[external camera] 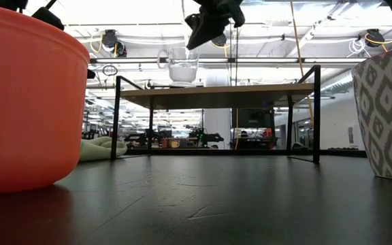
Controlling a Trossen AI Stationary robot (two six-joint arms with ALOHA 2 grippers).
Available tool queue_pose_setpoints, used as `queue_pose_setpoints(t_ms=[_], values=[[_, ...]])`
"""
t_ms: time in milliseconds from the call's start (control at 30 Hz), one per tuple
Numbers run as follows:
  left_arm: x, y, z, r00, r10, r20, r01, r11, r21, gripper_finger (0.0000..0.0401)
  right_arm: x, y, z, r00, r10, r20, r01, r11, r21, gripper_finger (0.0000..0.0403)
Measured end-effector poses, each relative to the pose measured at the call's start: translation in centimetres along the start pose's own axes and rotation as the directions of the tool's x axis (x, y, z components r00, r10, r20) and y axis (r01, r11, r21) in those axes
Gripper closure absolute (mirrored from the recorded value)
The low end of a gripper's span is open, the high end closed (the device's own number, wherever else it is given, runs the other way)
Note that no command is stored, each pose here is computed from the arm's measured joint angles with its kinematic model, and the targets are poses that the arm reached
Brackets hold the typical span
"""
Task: Stack small to large cups/mugs on shelf
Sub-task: Put the transparent mug on the shelf
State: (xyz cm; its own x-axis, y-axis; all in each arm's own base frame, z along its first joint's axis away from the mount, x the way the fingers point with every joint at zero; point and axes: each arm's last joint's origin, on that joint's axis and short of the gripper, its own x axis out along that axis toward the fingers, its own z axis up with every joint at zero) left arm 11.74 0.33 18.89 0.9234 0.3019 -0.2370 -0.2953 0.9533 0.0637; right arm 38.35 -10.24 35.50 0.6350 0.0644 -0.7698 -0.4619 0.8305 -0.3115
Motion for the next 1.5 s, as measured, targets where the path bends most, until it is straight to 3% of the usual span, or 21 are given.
queue_pose_setpoints(t_ms=[167, 367, 633, 833, 1133, 1500], values=[[0.0, 0.0, 0.0, 1.0, 0.002, -0.001, -0.002, 1.0, 0.001, 0.0398, 0.1, 0.3, 0.1, 0.999, 0.042, 0.017, -0.041, 0.998, -0.055, 0.0403], [0.0, 0.0, 0.0, 1.0, 0.003, 0.0, -0.003, 1.0, 0.0, 0.0384, 0.0, 0.9, -0.2, 0.991, 0.135, 0.023, -0.131, 0.982, -0.135, 0.0403], [0.0, 0.0, 0.0, 1.0, 0.002, 0.001, -0.002, 1.0, -0.001, 0.0396, -0.1, 0.6, -0.5, 0.991, 0.131, 0.028, -0.12, 0.961, -0.249, 0.0403], [0.0, 0.0, 0.0, 1.0, 0.003, -0.002, -0.003, 1.0, 0.0, 0.0382, -0.4, -0.1, -1.2, 0.988, 0.142, 0.052, -0.127, 0.965, -0.23, 0.0403], [0.0, 0.0, 0.0, 1.0, 0.002, -0.003, -0.002, 1.0, 0.004, 0.0398, -0.4, -0.2, -1.0, 0.982, 0.155, 0.105, -0.125, 0.959, -0.253, 0.0403], [0.0, 0.0, 0.0, 1.0, 0.002, -0.002, -0.002, 1.0, 0.007, 0.037, 0.7, -0.5, -1.3, 0.976, 0.188, 0.114, -0.162, 0.965, -0.206, 0.0403]])
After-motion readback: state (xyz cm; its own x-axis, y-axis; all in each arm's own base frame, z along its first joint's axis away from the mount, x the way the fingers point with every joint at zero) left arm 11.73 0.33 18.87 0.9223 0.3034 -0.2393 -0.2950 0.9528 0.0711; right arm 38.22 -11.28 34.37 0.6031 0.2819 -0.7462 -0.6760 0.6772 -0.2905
